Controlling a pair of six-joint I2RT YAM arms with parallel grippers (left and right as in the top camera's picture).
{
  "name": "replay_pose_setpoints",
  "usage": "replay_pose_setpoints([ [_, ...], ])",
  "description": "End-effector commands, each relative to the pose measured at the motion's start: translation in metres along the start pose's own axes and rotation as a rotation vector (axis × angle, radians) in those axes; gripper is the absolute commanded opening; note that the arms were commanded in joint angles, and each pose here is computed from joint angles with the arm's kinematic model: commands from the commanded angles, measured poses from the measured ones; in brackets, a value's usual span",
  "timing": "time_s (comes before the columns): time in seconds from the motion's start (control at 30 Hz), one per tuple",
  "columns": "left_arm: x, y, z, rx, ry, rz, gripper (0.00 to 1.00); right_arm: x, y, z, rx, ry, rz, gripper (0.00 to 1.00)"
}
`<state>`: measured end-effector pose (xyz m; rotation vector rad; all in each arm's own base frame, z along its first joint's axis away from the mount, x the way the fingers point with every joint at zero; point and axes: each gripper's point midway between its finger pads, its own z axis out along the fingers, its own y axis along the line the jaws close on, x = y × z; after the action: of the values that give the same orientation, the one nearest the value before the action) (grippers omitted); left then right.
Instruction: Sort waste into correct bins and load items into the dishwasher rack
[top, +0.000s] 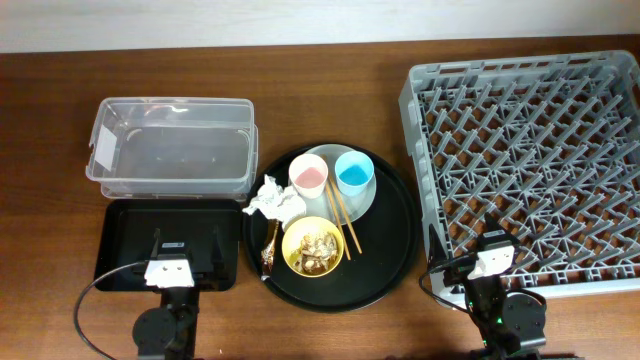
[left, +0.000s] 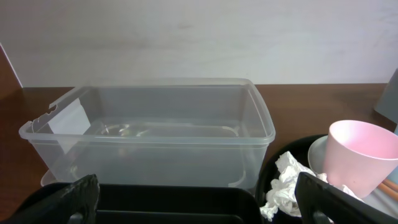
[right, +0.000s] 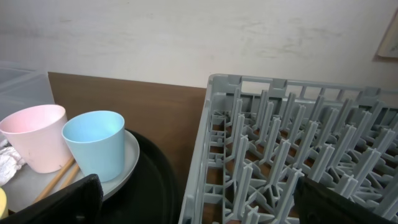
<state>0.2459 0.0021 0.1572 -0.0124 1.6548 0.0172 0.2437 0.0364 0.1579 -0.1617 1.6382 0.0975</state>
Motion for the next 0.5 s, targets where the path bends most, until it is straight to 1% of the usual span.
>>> replay_pose_setpoints([
  [0.0,0.0023,-0.0008,0.0004,0.007,0.002,0.018,0.99,0.0023,-0.0011,0.0,0.004,0.004,-0.002,0.99],
  [0.37,0.0021,0.0005,0.0004,-0.001,0.001,0.018,0.99,0.0023,-0.0011,0.0,0.004,0.004,-0.002,0.99],
  [0.47,-0.0075,-0.0017,0.0002,0.011,-0.038,0.017,0.99,0.0023,-0.0011,0.0,0.004,0.004,-0.002,0.99],
])
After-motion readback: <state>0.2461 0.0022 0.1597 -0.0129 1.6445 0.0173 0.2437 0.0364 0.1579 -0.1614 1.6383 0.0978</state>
